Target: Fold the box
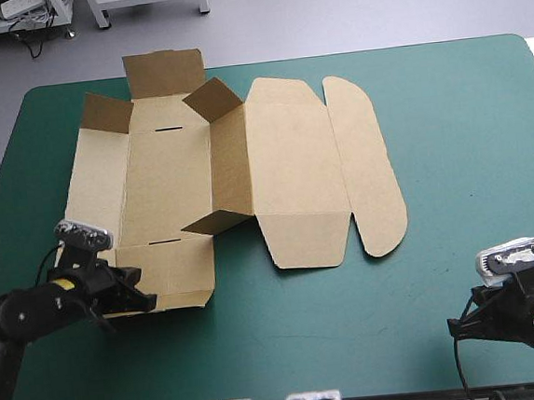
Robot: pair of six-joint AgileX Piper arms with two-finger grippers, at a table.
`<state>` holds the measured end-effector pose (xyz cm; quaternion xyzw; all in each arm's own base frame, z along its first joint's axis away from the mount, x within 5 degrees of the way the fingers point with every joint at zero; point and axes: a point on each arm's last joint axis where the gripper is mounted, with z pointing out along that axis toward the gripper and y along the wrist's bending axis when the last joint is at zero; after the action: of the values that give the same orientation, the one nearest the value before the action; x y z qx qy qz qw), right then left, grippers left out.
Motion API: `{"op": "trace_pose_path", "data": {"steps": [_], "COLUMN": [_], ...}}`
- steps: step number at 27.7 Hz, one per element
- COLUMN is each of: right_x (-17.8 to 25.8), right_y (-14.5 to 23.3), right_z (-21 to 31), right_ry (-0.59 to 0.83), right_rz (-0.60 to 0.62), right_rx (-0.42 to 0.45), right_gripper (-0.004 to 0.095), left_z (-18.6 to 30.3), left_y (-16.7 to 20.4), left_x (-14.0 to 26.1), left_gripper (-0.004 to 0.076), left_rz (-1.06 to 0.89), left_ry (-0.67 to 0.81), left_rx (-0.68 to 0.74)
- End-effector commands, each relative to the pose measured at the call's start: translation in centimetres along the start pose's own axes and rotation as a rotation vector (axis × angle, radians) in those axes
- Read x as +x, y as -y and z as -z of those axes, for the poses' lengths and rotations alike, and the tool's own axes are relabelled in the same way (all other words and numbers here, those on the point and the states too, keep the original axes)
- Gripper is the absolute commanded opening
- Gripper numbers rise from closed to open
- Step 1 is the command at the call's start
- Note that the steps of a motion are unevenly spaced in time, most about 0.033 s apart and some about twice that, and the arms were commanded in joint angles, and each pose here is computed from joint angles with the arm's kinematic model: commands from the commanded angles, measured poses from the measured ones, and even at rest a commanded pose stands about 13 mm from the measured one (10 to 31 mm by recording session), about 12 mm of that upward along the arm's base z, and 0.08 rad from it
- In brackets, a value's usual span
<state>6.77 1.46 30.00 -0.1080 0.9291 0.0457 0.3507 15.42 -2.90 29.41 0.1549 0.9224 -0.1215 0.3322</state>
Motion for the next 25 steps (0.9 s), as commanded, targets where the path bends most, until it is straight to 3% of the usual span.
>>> {"op": "trace_pose_path", "data": {"steps": [1,4,10,13,19,25], "right_x": [-1.1,-1.1,-1.1,-1.1,-1.1,-1.1], "right_y": [0.1,0.1,0.1,0.1,0.1,0.1], "right_z": [0.4,0.4,0.4,0.4,0.4,0.5], "right_ry": [0.064,0.064,0.064,0.064,0.068,0.070], "right_rz": [0.019,0.019,0.020,0.022,0.025,0.025], "right_rx": [0.008,0.008,0.009,0.009,0.010,0.010], "right_gripper": [-0.0020,-0.0020,-0.0020,-0.0020,-0.0020,-0.0020], "left_z": [-0.4,-0.8,-0.2,0.3,2.8,3.6], "left_y": [-0.8,-2.2,-4.8,-7.3,-12.4,-16.0], "left_x": [-4.3,-8.9,-11.7,-11.3,-9.8,-8.3], "left_gripper": [0.0000,0.0004,0.0004,0.0004,0.0004,0.0004], "left_rz": [-0.048,-0.112,-0.080,-0.007,0.200,0.318], "left_ry": [0.035,-0.014,-0.068,-0.074,0.074,0.126], "left_rx": [0.023,0.022,0.004,0.018,0.101,0.037]}}
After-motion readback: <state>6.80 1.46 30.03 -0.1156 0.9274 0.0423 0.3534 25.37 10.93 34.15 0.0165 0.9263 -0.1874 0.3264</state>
